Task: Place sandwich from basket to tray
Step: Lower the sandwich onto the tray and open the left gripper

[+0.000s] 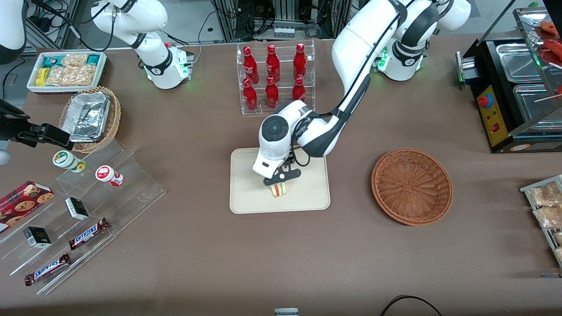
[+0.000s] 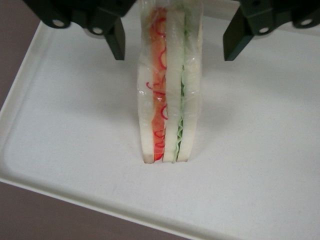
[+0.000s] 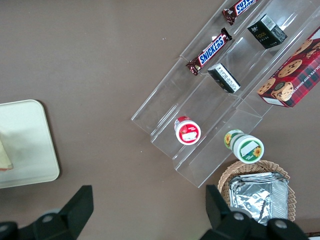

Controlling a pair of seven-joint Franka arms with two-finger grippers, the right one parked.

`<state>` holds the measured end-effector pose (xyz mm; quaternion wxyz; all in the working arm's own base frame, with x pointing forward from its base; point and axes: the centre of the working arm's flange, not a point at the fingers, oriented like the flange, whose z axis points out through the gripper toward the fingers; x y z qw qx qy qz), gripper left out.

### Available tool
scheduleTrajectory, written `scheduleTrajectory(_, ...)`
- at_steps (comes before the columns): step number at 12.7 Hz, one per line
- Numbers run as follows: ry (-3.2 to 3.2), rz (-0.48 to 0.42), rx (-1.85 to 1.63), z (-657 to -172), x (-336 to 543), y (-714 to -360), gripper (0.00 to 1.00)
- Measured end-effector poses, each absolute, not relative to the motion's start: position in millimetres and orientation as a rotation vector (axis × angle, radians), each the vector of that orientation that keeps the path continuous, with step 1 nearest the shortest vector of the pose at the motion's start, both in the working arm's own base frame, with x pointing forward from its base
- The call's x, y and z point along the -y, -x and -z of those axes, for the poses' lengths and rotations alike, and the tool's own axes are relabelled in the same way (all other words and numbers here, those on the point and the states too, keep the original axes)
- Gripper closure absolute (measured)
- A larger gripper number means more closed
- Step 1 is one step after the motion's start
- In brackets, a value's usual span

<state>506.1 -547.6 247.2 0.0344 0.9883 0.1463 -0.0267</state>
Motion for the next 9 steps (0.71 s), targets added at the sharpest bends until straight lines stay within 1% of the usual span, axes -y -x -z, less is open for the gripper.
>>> scheduleTrajectory(1, -3.028, 0.069, -0.451, -255.5, 548.8, -508.1, 0.01)
scheduleTrajectory(3, -3.011, 0.046, -0.449, -281.4, 550.5, -510.6, 0.00)
scheduleTrajectory(7, -2.998, 0.014, -0.451, -351.4, 546.3, -514.0, 0.00)
scheduleTrajectory(9, -3.002, -0.004, -0.425, -375.0, 541.1, -515.9, 0.00)
